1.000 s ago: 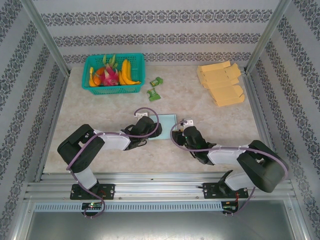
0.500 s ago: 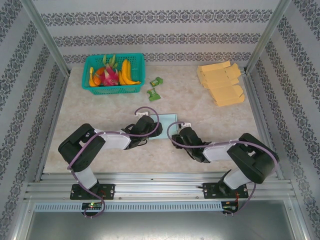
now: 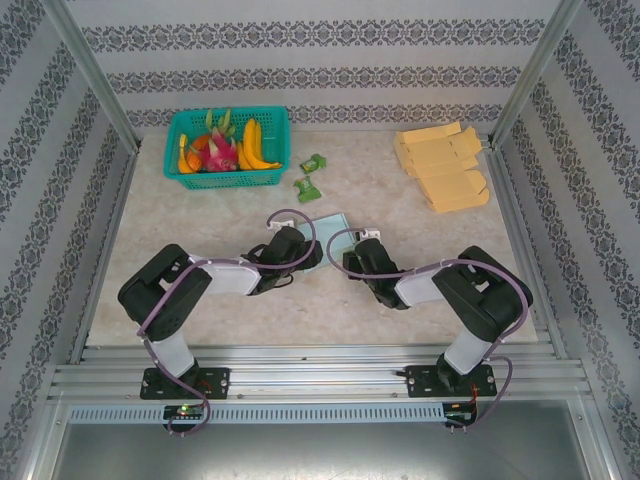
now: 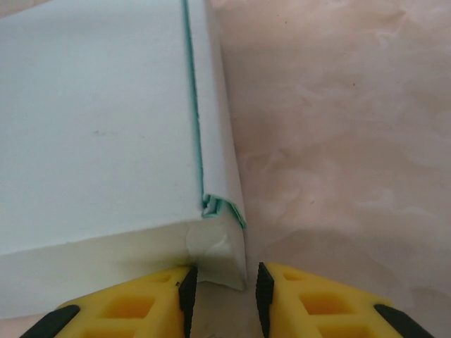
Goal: Fold the paper box
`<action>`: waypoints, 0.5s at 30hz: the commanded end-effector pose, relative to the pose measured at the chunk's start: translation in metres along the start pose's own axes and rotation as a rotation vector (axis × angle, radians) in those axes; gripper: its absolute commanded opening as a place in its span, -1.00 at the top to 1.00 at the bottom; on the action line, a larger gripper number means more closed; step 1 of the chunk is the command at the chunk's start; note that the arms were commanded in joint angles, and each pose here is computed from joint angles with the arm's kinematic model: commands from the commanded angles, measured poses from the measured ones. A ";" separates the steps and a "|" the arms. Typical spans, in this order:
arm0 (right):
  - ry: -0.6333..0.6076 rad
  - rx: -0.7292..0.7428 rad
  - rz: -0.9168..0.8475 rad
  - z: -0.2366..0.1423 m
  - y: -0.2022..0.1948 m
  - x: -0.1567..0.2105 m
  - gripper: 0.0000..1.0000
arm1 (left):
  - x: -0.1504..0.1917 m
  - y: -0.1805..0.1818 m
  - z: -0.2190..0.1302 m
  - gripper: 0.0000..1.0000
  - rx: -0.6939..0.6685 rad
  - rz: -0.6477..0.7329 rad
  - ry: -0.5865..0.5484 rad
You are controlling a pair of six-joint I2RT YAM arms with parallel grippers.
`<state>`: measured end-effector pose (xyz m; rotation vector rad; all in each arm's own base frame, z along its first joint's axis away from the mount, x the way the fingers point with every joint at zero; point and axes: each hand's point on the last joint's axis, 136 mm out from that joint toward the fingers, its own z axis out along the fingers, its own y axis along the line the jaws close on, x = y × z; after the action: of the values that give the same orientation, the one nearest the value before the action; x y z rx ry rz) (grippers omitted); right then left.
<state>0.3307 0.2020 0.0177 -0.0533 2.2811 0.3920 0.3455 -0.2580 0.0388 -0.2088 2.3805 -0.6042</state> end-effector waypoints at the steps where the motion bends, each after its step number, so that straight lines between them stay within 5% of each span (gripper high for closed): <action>1: 0.044 -0.032 0.065 -0.002 0.002 -0.009 0.32 | 0.105 0.043 -0.022 -0.45 -0.095 0.090 0.416; 9: 0.243 -0.068 0.252 -0.015 -0.014 -0.012 0.32 | 0.051 -0.005 -0.067 -0.70 0.025 0.051 0.290; 15: 0.323 -0.118 0.346 -0.029 -0.006 -0.008 0.64 | 0.014 -0.002 -0.094 -0.73 -0.042 0.104 0.180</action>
<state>0.3321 0.1765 0.0350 0.2048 2.5095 0.6375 0.2737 -0.2468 0.0847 -0.0711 2.5582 -0.6652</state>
